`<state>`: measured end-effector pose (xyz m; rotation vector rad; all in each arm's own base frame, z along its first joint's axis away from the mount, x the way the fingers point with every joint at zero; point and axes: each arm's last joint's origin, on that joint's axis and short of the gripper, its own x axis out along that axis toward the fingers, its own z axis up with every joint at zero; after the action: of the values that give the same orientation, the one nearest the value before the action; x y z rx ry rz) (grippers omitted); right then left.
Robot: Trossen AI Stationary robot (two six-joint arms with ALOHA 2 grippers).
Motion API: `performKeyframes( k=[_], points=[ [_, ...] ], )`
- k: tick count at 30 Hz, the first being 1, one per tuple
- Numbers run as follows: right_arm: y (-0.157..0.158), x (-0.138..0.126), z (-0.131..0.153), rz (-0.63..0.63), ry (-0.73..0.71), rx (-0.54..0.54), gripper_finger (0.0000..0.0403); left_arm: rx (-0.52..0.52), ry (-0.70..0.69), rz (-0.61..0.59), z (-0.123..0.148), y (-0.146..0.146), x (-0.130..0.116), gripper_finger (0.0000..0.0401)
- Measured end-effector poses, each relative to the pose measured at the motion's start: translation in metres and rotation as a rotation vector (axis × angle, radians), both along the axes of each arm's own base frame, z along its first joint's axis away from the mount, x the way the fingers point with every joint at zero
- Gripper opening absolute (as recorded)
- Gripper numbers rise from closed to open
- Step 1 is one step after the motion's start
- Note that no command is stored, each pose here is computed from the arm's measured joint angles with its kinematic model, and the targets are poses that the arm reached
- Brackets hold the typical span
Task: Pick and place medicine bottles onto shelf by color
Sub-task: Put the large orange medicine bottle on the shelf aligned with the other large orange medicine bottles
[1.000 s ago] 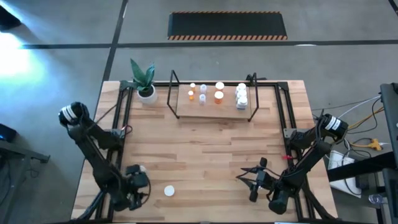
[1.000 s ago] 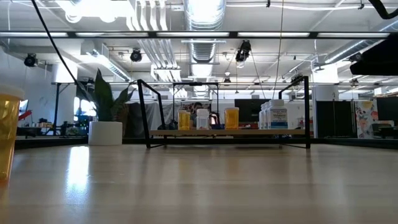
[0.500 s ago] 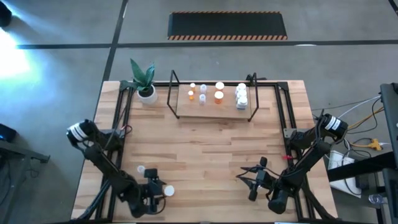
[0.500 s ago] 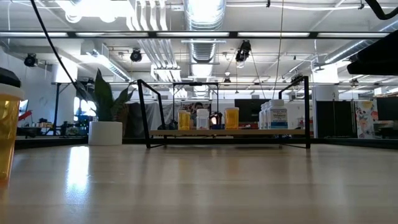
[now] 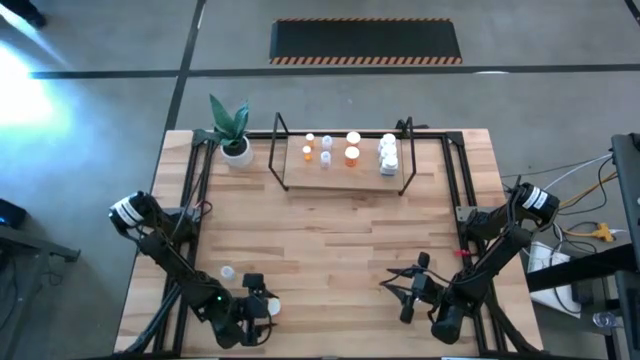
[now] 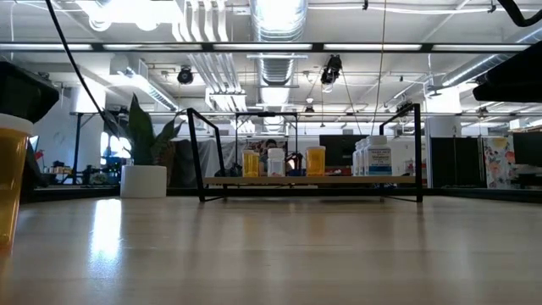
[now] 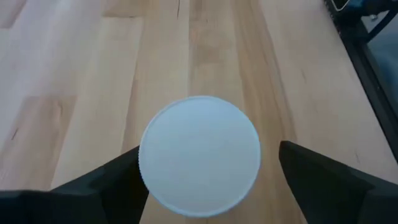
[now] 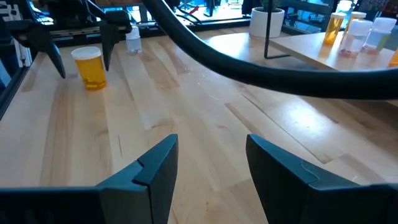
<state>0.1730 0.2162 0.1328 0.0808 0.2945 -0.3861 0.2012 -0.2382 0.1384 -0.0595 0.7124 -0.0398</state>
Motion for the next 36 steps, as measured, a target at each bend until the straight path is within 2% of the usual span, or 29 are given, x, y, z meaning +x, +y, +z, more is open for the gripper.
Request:
performKeyframes(
  k=[7, 13, 16, 19, 23, 27, 32, 36],
  points=[
    [0.000, 0.000, 0.000, 0.000, 0.000, 0.000, 0.0180, 0.000, -0.013, 0.007, 0.002, -0.001, 0.001, 0.0269],
    [0.000, 0.000, 0.000, 0.000, -0.001, 0.002, 0.0180, 0.013, -0.044, 0.045, 0.006, 0.003, 0.004, 0.0197],
    [0.000, 0.000, 0.000, 0.001, -0.003, 0.004, 0.0180, 0.017, -0.054, 0.093, 0.009, 0.015, 0.017, 0.0167],
    [0.000, 0.000, 0.001, -0.003, -0.009, -0.003, 0.0180, 0.041, -0.081, 0.112, 0.013, 0.034, 0.042, 0.0167],
    [0.000, 0.000, 0.001, -0.007, -0.015, -0.006, 0.0180, 0.066, -0.177, 0.030, 0.024, 0.074, 0.086, 0.0167],
    [0.000, 0.000, 0.001, -0.006, -0.016, -0.003, 0.0180, 0.053, -0.299, 0.011, 0.038, 0.135, 0.132, 0.0168],
    [0.000, 0.000, 0.001, -0.006, -0.017, -0.003, 0.0180, 0.083, -0.359, 0.104, 0.049, 0.215, 0.179, 0.0171],
    [0.000, 0.001, 0.001, -0.006, -0.017, -0.001, 0.0180, 0.093, -0.381, 0.200, 0.055, 0.263, 0.209, 0.0171]
  ],
)
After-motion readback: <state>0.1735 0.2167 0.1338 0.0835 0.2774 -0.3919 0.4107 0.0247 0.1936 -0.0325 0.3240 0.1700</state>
